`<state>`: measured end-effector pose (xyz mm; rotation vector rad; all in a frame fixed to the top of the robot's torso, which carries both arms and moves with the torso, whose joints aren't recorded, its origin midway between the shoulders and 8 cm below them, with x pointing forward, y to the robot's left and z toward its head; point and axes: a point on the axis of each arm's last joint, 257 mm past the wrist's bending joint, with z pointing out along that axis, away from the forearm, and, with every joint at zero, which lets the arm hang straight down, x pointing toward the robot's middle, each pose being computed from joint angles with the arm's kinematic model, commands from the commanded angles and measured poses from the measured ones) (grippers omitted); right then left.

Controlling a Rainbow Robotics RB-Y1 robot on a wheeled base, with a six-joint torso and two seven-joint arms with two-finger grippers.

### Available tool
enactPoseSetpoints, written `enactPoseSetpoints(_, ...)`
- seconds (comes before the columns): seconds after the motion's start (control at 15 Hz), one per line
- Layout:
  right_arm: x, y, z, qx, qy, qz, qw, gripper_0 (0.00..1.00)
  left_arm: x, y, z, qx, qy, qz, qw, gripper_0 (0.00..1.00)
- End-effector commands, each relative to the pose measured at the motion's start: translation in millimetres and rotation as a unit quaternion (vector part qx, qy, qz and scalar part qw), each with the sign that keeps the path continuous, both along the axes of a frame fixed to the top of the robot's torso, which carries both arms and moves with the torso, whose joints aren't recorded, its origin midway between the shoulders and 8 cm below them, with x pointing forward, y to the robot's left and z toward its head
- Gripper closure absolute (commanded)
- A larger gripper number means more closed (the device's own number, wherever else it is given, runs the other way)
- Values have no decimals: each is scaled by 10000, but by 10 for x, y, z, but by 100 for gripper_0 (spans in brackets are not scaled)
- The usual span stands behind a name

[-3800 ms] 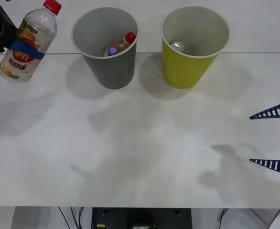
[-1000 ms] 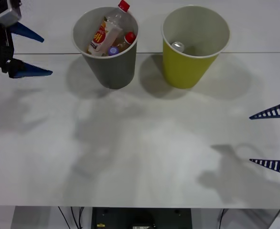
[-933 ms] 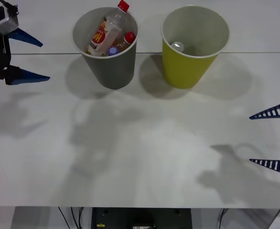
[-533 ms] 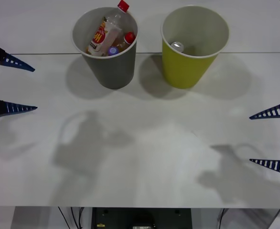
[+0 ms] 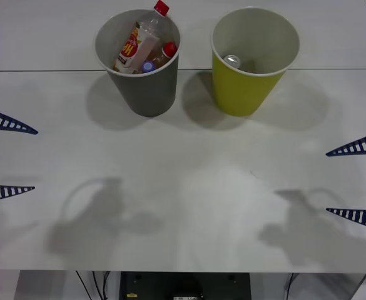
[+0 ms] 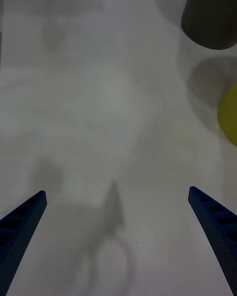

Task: Put the can into the green bin and the plastic bottle into the gray bin

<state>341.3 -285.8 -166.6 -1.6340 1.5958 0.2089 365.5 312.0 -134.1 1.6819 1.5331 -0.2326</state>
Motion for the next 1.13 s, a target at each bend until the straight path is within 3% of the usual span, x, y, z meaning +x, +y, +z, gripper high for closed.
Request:
enactPoseSetpoints(0.07, 0, 0, 0, 0, 0, 0, 10000, 0, -179, -29, -90, -66, 23, 0, 10000, 0)
enactPoseSetpoints(0.33, 0, 0, 0, 0, 0, 0, 10000, 0, -372, -50, -237, -116, 49, 75, 9999, 0)
enactPoseSetpoints(1.13, 0, 0, 0, 0, 0, 0, 10000, 0, -418, 6, -336, 44, 9, 27, 10000, 0)
